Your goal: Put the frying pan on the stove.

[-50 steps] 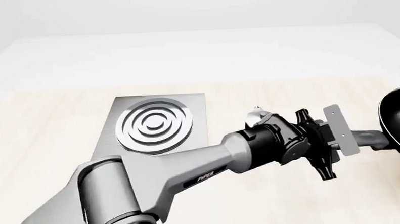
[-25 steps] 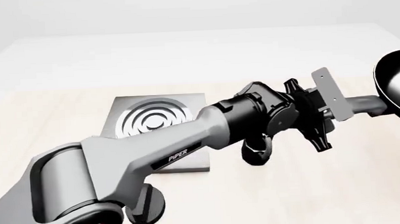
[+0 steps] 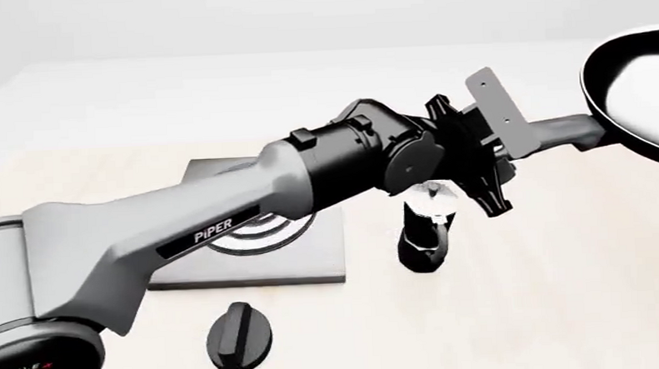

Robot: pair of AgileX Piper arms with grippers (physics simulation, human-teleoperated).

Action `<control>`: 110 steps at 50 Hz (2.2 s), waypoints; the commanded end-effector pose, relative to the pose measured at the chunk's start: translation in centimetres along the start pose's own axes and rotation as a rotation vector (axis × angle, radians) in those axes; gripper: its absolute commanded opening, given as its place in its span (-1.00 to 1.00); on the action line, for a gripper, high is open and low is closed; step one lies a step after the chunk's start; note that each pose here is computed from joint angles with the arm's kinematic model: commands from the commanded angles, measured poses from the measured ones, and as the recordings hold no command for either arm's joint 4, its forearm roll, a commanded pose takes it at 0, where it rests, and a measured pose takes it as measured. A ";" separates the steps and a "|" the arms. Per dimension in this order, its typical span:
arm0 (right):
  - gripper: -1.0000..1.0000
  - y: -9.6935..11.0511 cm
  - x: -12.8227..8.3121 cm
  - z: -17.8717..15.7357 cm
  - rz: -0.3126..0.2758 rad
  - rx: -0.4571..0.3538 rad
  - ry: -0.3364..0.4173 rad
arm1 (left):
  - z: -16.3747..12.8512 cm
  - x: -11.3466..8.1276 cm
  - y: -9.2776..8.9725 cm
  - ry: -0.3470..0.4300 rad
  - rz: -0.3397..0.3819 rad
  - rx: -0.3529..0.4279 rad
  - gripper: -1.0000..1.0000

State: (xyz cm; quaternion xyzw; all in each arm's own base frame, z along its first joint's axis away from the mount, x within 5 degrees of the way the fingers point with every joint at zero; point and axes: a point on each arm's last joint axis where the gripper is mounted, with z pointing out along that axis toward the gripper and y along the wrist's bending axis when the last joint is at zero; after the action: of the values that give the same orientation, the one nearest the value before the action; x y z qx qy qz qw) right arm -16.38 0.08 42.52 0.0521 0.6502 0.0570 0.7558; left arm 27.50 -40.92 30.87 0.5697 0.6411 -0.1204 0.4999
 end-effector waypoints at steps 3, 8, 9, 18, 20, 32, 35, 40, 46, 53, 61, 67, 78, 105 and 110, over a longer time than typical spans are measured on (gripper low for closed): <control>1.00 -0.1 0.0 0.1 -0.009 -0.003 0.003 | -4.0 -0.2 3.0 -0.051 -0.092 -0.062 -1.00; 1.00 -0.1 0.0 0.1 -0.012 -0.003 0.004 | -4.9 0.3 3.7 -0.040 -0.099 -0.077 -1.00; 1.00 -0.1 0.0 0.0 -0.013 -0.003 0.002 | -5.0 0.5 4.1 -0.035 -0.104 -0.085 -1.00; 1.00 -0.1 0.0 0.0 -0.019 -0.003 0.001 | -6.8 1.5 4.7 -0.028 -0.115 -0.106 -1.00; 1.00 -0.1 0.0 0.0 -0.020 -0.004 0.001 | -6.9 1.5 4.8 -0.029 -0.116 -0.108 -1.00; 1.00 0.0 0.0 0.0 -0.024 -0.003 -0.001 | -8.7 3.6 5.8 -0.003 -0.147 -0.146 -1.00; 1.00 -0.1 0.0 0.0 -0.025 -0.004 -0.001 | -9.1 3.8 5.9 -0.001 -0.152 -0.150 -1.00; 1.00 -0.1 0.0 0.0 -0.027 -0.004 -0.001 | -10.2 4.8 6.5 0.011 -0.170 -0.173 -1.00; 1.00 -0.1 0.0 0.0 -0.030 -0.005 -0.001 | -10.9 5.6 7.0 0.021 -0.183 -0.192 -1.00; 1.00 -0.1 0.0 0.0 -0.028 -0.004 0.000 | -12.1 6.7 7.3 0.032 -0.202 -0.214 -1.00; 1.00 -0.1 0.0 0.0 -0.030 -0.006 -0.001 | -12.9 7.7 7.9 0.047 -0.216 -0.239 -1.00; 1.00 -0.1 0.0 0.0 -0.032 -0.006 0.000 | -13.9 8.7 8.0 0.057 -0.234 -0.258 -1.00; 1.00 -0.1 -0.1 -0.1 -0.028 -0.008 -0.001 | -16.2 10.8 8.0 0.095 -0.254 -0.290 -1.00; 1.00 -0.2 -0.1 -0.1 -0.029 -0.012 -0.001 | -21.8 16.4 6.0 0.134 -0.351 -0.392 -1.00; 1.00 -0.2 -0.1 0.0 -0.025 -0.011 0.000 | -23.0 18.0 4.9 0.157 -0.364 -0.406 -1.00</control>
State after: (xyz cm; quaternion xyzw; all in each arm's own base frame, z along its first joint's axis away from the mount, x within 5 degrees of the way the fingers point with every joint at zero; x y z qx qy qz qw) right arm -16.62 -0.05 42.62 0.0413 0.6476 0.0507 0.7592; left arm 24.98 -14.12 29.79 0.4037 0.7634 -0.0076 0.5042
